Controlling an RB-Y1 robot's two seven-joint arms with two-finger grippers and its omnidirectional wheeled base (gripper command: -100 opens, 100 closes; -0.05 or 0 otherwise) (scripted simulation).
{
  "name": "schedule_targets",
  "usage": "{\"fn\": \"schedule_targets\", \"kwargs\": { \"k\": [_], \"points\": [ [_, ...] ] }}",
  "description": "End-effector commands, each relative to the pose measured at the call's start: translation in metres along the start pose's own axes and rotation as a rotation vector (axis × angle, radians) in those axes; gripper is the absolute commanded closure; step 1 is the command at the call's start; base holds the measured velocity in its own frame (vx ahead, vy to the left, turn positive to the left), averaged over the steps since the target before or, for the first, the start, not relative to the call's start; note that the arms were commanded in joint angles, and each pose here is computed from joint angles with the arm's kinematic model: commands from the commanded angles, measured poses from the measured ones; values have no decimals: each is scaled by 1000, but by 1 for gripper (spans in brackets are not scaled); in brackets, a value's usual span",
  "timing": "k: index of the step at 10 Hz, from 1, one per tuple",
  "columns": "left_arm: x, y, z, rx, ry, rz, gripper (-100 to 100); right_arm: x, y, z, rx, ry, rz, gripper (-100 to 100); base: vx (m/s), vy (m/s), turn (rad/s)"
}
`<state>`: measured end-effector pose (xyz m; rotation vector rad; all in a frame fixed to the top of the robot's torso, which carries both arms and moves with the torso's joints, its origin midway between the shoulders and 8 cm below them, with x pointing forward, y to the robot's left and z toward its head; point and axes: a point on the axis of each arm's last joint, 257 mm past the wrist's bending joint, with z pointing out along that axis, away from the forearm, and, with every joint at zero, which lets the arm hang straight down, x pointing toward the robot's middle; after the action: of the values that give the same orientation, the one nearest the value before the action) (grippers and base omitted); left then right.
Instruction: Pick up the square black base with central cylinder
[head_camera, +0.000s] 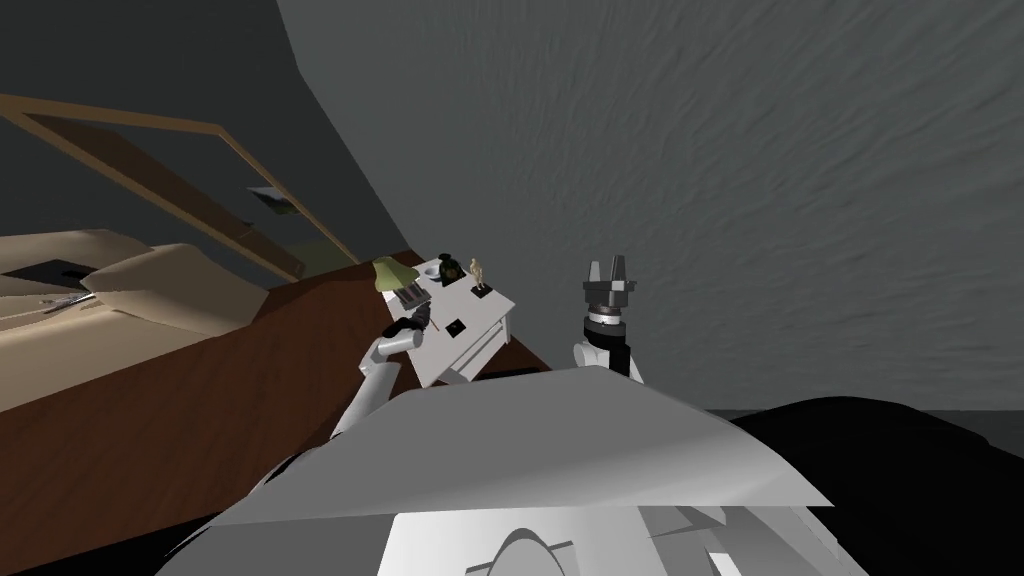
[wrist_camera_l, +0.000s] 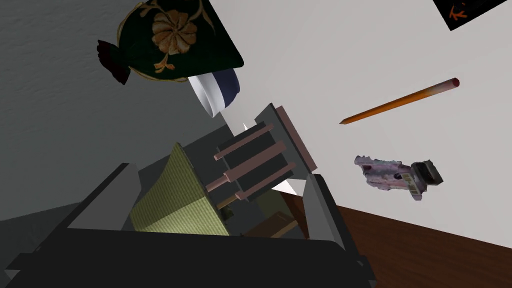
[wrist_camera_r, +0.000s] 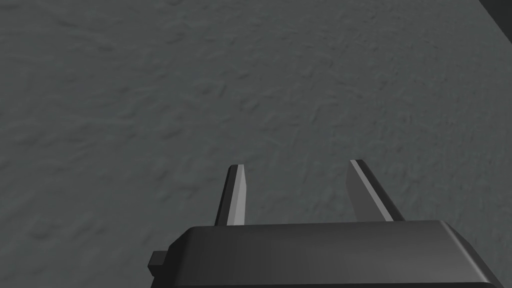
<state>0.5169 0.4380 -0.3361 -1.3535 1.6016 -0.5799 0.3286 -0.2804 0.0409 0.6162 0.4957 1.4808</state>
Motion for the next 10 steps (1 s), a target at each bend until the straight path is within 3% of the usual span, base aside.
{"fn": "schedule_targets", "kwargs": {
  "k": [1,2,3,10],
  "points": [
    [2,16,3,-49,12,5,-100,0,0,0,0,0,0,0,-22,33,-114],
    [4,31,9,-103,28,12,-100,0,0,0,0,0,0,0,-27,33,-179],
    [5,33,9,-113,32,12,-100,0,0,0,0,0,0,0,-23,36,-101],
    [22,93,16,-336,123,36,-100,0,0,0,0,0,0,0,-32,39,-164]
  ]
}}
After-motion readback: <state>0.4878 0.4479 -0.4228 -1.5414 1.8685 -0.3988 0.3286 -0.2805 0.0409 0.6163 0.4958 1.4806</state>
